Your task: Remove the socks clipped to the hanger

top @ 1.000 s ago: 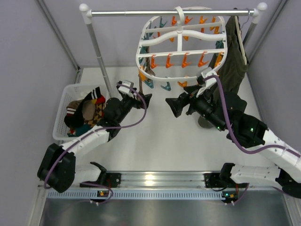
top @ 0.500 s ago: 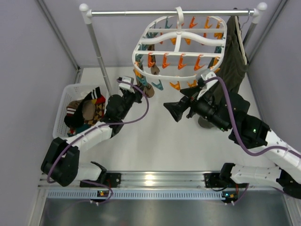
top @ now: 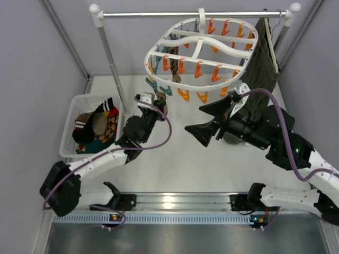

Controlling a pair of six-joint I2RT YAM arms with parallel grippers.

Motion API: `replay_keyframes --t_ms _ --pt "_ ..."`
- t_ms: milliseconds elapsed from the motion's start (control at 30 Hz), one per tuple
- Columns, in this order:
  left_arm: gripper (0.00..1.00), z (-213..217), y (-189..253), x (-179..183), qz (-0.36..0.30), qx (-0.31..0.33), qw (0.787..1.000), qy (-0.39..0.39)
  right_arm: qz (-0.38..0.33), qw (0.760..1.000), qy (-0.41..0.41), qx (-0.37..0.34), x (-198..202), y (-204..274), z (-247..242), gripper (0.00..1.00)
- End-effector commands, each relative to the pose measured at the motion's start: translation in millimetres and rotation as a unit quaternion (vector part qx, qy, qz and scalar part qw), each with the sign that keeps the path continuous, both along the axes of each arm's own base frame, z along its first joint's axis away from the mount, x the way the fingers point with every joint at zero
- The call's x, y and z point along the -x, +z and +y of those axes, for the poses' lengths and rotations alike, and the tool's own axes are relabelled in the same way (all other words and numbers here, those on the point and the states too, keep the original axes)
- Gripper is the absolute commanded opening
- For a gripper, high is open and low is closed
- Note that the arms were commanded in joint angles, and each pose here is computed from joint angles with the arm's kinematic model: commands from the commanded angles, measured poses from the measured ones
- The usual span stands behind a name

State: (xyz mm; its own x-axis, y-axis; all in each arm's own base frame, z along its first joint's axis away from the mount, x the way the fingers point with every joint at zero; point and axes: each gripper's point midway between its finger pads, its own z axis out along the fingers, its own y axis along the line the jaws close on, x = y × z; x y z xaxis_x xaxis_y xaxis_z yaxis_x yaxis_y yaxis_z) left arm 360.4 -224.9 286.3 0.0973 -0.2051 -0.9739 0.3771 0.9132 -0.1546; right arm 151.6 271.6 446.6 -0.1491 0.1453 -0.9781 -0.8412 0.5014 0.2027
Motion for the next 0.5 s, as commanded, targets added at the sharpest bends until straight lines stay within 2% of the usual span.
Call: replay_keyframes --t_ms 0,133,167,300,467 --pt "0.0 17 39 26 -0.048 0.042 0.996 0.055 -0.026 0.997 0.05 -0.062 27 49 -12 0.99" --pt "0.0 11 43 51 -0.045 0.049 0.995 0.068 -0.025 0.997 0.049 -0.06 30 54 -18 1.0" --pt "0.0 17 41 53 -0.045 0.029 0.994 0.092 -0.027 0.997 0.049 -0.061 31 56 -20 0.99" --pt "0.0 11 38 69 -0.032 0.013 0.992 0.117 -0.026 0.998 0.032 -0.047 27 57 -26 1.0" --pt "0.0 1 31 83 -0.018 0.0 0.992 0.124 -0.022 0.999 -0.01 -0.03 17 59 -39 0.99"
